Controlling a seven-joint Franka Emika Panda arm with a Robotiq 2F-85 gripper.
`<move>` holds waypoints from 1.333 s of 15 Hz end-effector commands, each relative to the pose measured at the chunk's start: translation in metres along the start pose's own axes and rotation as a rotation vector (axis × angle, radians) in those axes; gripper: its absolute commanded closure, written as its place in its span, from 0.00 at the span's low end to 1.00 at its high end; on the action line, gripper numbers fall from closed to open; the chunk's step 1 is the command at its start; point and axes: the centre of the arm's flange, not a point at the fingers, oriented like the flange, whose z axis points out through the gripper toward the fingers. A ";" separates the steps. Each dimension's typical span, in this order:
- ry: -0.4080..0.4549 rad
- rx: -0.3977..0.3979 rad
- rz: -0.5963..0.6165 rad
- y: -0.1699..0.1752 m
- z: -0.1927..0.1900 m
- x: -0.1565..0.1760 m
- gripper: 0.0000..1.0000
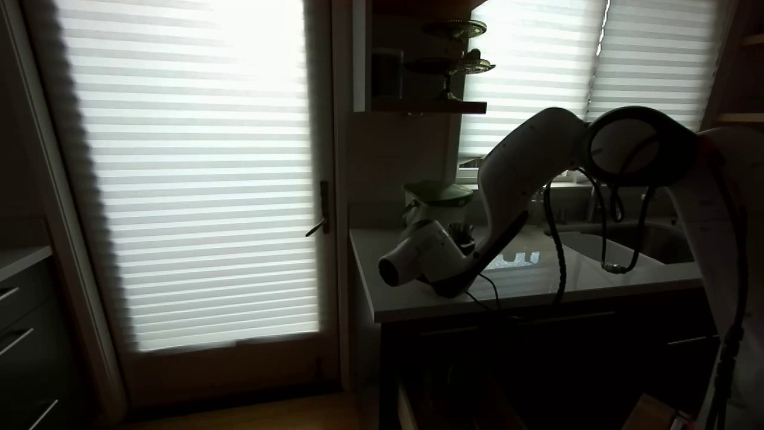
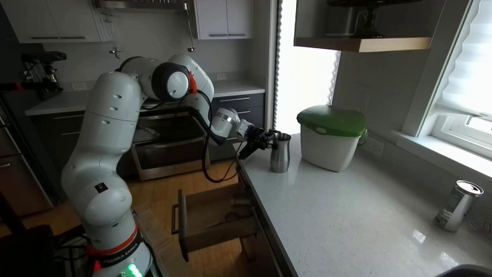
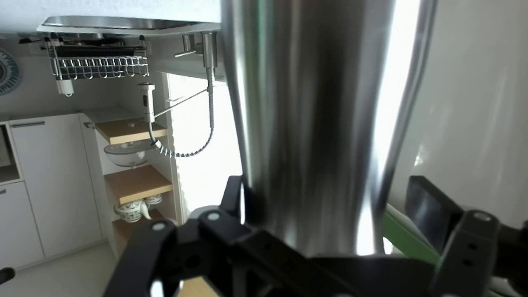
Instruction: Place the silver vessel on the left upright
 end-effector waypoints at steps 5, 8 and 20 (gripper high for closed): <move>-0.116 -0.039 -0.244 0.022 -0.016 0.039 0.00; -0.210 -0.001 -0.370 0.038 -0.028 0.063 0.00; -0.530 0.419 -0.705 0.100 -0.037 0.192 0.00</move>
